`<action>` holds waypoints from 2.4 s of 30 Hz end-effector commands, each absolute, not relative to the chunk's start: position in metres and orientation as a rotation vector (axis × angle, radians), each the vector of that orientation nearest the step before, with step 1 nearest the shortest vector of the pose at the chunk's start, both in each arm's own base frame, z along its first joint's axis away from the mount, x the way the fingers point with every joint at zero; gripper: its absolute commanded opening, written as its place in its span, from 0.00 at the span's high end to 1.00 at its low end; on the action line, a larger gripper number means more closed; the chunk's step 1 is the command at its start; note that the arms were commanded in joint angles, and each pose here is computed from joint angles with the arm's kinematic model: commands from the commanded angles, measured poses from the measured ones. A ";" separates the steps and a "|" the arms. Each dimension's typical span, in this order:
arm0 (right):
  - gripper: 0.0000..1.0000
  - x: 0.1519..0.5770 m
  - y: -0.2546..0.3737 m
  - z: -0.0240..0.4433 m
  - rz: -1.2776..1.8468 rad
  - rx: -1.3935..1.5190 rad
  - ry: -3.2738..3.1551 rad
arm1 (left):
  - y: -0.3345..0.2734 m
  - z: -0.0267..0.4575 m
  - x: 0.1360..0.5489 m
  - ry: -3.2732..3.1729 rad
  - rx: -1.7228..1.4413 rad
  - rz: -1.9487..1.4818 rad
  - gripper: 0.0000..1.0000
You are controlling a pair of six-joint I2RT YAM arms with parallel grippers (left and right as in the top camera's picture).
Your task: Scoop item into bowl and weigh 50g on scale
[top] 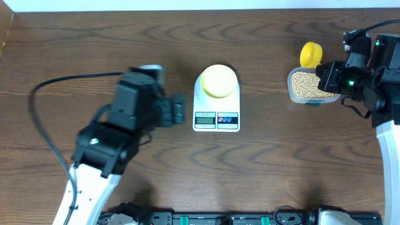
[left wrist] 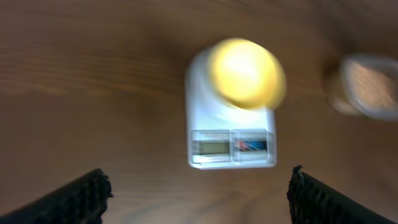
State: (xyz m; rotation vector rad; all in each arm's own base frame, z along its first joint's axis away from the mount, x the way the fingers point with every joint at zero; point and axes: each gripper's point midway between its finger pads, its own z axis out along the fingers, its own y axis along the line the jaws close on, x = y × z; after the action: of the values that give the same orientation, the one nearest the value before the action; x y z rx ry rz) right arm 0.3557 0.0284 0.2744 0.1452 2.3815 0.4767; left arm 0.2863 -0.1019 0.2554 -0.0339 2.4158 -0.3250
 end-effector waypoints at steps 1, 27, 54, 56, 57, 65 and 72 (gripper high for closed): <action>0.99 0.362 0.027 0.283 0.456 0.101 2.346 | -0.047 0.259 0.294 2.375 -0.211 -0.100 0.05; 0.99 0.333 0.029 0.247 0.408 -0.084 2.528 | -0.008 0.177 0.285 2.729 -0.336 0.171 0.04; 0.99 0.350 0.027 0.258 0.392 -0.085 2.447 | -0.040 0.184 0.338 2.558 -0.530 -0.141 0.04; 0.99 0.358 0.027 0.264 0.383 -0.094 2.409 | -0.056 0.199 0.359 2.456 -0.577 -0.305 0.04; 0.99 0.361 0.026 0.266 0.378 -0.097 2.393 | -0.061 0.206 0.368 2.411 -0.588 -0.360 0.04; 0.99 0.366 0.026 0.271 0.372 -0.103 2.363 | -0.095 0.231 0.384 2.297 -0.751 -0.721 0.04; 0.99 0.366 0.028 0.272 0.384 -0.108 2.357 | -0.130 0.232 0.363 2.399 -0.711 -0.981 0.25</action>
State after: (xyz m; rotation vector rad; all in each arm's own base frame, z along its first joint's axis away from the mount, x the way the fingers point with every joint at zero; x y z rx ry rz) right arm 0.3642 0.0261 0.2666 -0.0929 2.3770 0.3699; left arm 0.3754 -0.1110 0.2296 -0.7017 2.3460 -0.8182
